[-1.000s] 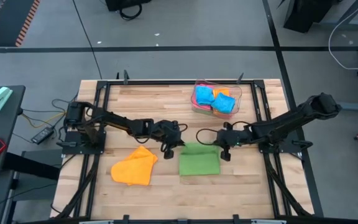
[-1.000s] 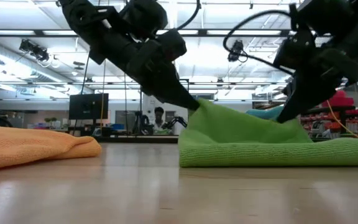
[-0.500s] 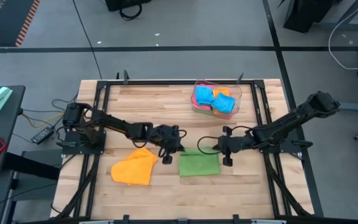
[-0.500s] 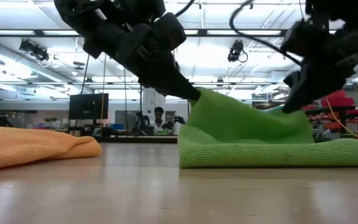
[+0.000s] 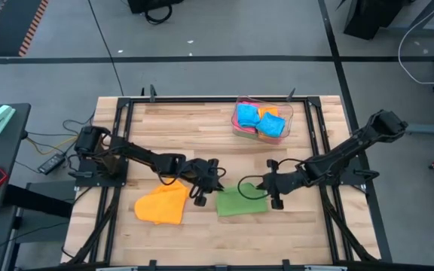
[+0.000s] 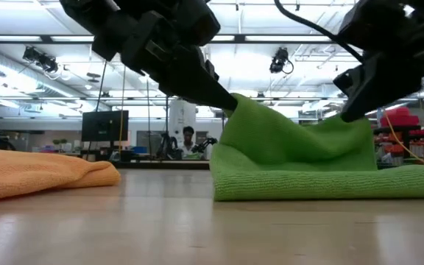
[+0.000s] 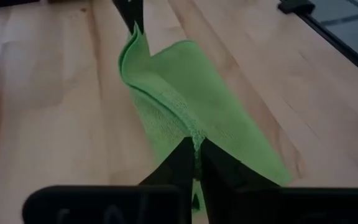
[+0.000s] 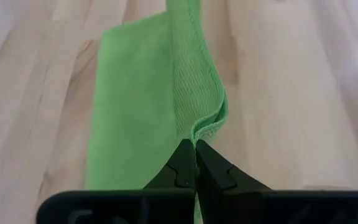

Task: Fold microfiber towels
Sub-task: Fold the green towel

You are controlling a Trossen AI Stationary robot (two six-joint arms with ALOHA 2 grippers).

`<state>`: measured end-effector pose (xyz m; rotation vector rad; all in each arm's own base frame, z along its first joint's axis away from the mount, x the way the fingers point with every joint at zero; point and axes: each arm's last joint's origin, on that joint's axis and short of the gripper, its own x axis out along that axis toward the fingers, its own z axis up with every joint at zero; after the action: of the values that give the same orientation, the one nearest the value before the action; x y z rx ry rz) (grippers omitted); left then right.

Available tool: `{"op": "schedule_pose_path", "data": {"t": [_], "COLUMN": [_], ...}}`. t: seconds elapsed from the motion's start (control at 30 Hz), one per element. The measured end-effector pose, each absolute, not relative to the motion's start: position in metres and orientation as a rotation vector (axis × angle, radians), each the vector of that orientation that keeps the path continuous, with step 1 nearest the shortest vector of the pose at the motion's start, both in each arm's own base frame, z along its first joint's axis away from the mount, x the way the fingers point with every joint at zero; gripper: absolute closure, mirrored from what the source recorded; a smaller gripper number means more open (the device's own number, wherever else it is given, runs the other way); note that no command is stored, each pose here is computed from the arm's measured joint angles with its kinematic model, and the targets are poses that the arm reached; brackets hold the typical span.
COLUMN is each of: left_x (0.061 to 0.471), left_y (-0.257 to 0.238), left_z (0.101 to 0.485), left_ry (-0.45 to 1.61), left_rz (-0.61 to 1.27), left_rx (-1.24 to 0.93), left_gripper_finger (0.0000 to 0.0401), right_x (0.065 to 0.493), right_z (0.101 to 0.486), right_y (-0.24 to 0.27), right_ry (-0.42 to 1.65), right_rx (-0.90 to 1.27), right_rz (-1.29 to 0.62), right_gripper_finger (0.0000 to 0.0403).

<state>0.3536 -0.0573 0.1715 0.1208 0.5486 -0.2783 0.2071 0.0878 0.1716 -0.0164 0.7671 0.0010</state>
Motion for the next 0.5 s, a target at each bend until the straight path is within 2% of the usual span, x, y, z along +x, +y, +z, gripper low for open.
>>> {"op": "schedule_pose_path", "data": {"t": [0.2,0.5], "left_x": [0.349,0.344], "left_y": [-0.071,-0.086], "left_z": [0.168,0.166], "left_ry": [0.584,0.610], "left_rz": [-0.324,-0.364], "left_rx": [0.149,0.154], "left_gripper_finger": [0.0375,0.0330], "right_x": [0.206,0.211], "right_z": [0.163,0.146], "right_y": [0.100,0.113], "right_ry": [0.794,0.812], "right_rx": [-0.047,-0.046], "right_rz": [0.041,0.062], "right_gripper_finger": [0.0400,0.0399]}}
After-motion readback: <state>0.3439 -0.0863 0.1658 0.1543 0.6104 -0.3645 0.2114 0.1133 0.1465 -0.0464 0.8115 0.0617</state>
